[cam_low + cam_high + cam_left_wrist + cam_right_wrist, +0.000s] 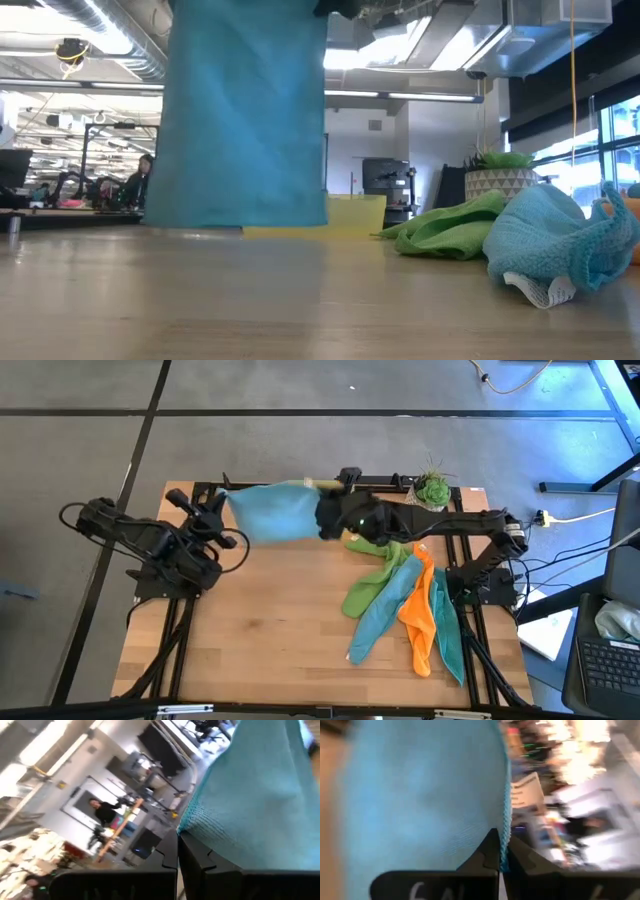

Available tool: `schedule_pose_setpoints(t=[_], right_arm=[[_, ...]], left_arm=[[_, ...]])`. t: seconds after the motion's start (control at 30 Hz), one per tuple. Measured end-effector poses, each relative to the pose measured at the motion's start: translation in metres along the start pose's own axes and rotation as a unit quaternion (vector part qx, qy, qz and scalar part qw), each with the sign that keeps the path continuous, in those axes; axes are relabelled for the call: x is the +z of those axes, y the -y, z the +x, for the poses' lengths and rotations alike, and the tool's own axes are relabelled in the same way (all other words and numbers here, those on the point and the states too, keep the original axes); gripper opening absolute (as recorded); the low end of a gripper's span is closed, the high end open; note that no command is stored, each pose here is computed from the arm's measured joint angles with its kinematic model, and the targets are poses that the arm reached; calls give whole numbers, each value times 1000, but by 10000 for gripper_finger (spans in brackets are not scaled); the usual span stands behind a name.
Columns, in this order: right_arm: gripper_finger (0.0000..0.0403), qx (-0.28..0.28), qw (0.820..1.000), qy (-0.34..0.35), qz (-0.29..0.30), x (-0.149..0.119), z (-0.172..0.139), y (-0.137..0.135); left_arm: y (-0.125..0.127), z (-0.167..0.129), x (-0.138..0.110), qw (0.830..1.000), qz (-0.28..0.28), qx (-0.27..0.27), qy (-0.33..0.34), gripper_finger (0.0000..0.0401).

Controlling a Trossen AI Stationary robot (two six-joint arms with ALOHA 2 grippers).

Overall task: Fold microfiber towels
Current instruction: Fold the left blue cloth

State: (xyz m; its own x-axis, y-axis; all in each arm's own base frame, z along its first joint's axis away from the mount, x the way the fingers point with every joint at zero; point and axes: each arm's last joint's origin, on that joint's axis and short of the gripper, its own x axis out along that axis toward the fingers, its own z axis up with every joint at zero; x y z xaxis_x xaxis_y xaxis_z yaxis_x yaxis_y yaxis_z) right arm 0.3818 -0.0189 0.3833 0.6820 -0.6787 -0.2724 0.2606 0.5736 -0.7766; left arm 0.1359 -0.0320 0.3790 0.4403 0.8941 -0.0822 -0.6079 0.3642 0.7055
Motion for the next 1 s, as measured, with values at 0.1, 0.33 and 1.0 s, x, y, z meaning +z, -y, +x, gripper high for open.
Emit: schedule_pose_setpoints(t=[0.1,0.33,1.0], right_arm=[[6,100,995,-14,-1,-7,-8,-19],[7,301,952,-39,41,-14,-30,-51],[7,588,794,46,147,-58,-89,-208]], left_arm=[[4,-6,-1,997,-8,-72,-22,0],[27,-29,4,957,-85,-263,-82,0],[146,-150,-1,848,-151,-461,-213,0]])
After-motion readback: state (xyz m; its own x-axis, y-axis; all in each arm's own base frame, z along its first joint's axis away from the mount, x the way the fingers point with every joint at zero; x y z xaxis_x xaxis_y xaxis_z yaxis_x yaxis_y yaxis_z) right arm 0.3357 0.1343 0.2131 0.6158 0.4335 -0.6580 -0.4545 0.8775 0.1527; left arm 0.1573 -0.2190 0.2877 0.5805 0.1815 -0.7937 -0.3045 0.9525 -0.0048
